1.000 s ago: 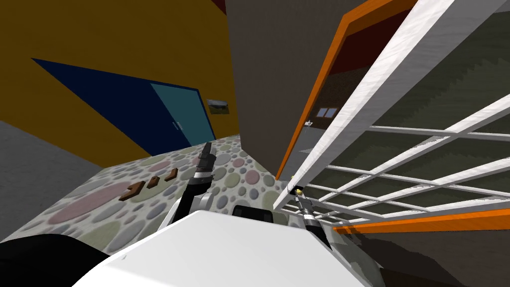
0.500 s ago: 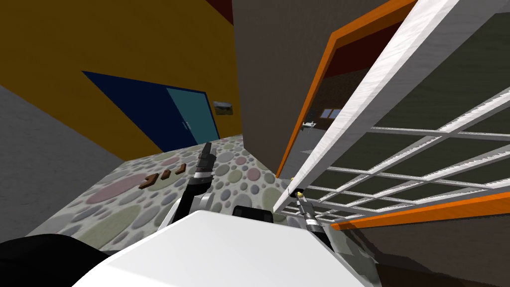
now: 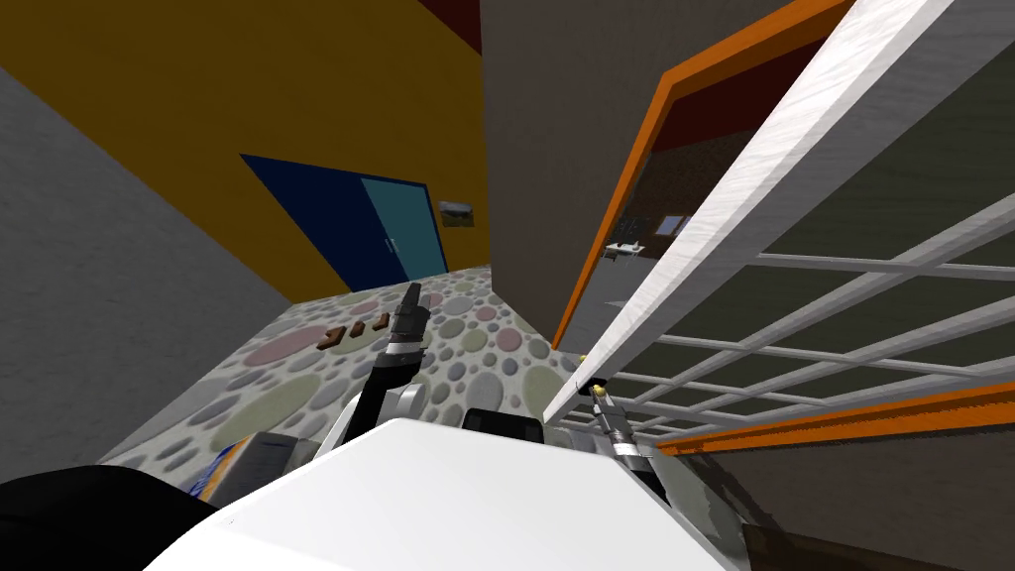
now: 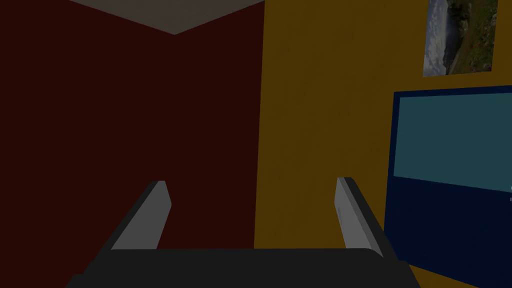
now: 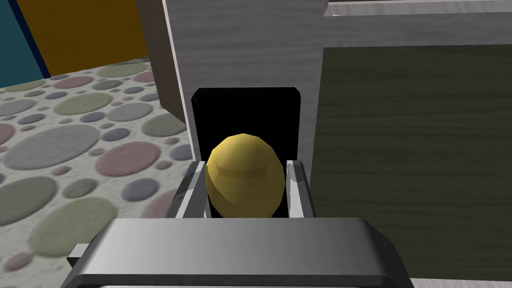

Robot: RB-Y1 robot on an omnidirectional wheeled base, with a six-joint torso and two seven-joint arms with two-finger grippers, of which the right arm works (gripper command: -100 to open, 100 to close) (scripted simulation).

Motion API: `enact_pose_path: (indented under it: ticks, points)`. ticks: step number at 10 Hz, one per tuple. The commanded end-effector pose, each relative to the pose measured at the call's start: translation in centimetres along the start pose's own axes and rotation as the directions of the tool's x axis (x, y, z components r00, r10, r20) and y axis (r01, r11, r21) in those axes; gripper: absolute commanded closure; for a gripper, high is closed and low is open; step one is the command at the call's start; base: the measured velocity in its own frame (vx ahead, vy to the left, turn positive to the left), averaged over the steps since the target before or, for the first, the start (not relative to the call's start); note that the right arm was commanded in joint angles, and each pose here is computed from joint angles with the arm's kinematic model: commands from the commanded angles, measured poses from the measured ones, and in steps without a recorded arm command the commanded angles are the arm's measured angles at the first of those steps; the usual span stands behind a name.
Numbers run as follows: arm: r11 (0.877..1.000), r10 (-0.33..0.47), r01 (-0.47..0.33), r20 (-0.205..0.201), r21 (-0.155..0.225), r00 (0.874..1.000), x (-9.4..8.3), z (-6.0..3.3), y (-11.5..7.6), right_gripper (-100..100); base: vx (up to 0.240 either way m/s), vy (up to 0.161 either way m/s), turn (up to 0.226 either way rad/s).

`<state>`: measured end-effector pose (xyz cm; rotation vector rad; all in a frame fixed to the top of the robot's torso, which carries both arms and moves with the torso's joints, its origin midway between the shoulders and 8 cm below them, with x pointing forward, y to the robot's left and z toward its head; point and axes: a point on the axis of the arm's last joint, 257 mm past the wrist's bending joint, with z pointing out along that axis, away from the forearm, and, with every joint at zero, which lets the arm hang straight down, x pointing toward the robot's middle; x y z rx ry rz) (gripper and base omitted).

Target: Pull the door open

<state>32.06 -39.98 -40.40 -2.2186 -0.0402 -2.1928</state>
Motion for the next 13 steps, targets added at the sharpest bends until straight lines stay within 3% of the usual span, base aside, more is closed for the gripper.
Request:
enact_pose_path:
  ticks: [1, 13]
  points:
    - [1.0, 0.001, -0.001, -0.008, 0.015, 1.0, 0.2, -0.56, 0.0, 100, -0.227, -0.058, 0.133]
    - [0.998, 0.002, -0.002, -0.008, 0.064, 1.0, 0.2, -3.17, 0.2, 100, -0.173, -0.056, 0.131]
